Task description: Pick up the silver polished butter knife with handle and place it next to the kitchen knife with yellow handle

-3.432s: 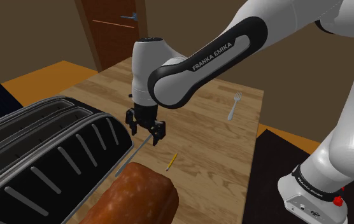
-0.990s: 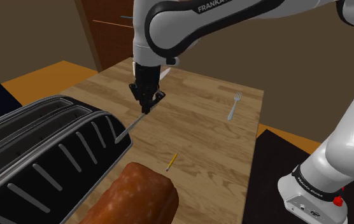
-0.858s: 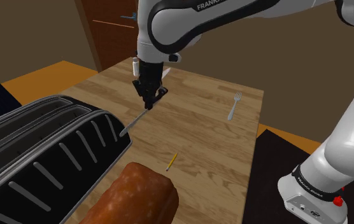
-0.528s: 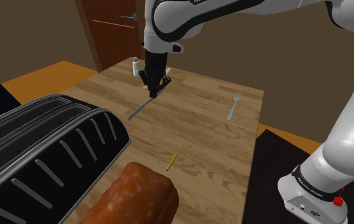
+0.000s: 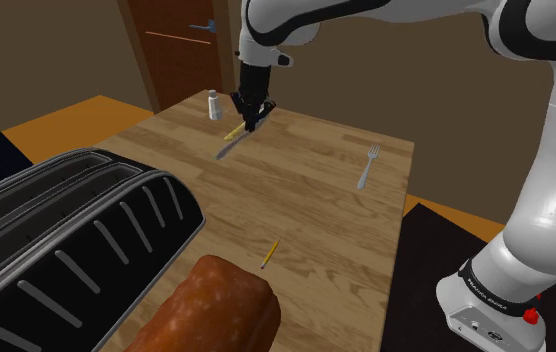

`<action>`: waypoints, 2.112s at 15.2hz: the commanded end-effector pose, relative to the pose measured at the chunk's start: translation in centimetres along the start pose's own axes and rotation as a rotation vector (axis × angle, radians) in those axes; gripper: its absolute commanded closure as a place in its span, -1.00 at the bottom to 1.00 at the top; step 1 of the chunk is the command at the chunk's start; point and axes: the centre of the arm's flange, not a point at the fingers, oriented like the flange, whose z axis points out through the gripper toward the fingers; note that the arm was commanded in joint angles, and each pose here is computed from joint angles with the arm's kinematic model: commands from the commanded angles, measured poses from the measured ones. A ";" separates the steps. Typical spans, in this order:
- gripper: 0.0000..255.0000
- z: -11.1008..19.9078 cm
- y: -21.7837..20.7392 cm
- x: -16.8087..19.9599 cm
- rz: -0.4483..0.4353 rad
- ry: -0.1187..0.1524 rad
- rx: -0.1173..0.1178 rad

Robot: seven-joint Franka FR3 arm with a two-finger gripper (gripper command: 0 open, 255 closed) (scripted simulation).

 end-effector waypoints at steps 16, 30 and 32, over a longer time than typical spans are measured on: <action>1.00 5.7 -0.9 5.7 0.000 0.000 0.000; -1.00 7.8 -0.8 6.1 0.000 0.000 0.000; -1.00 7.8 -0.8 6.1 0.000 0.000 0.000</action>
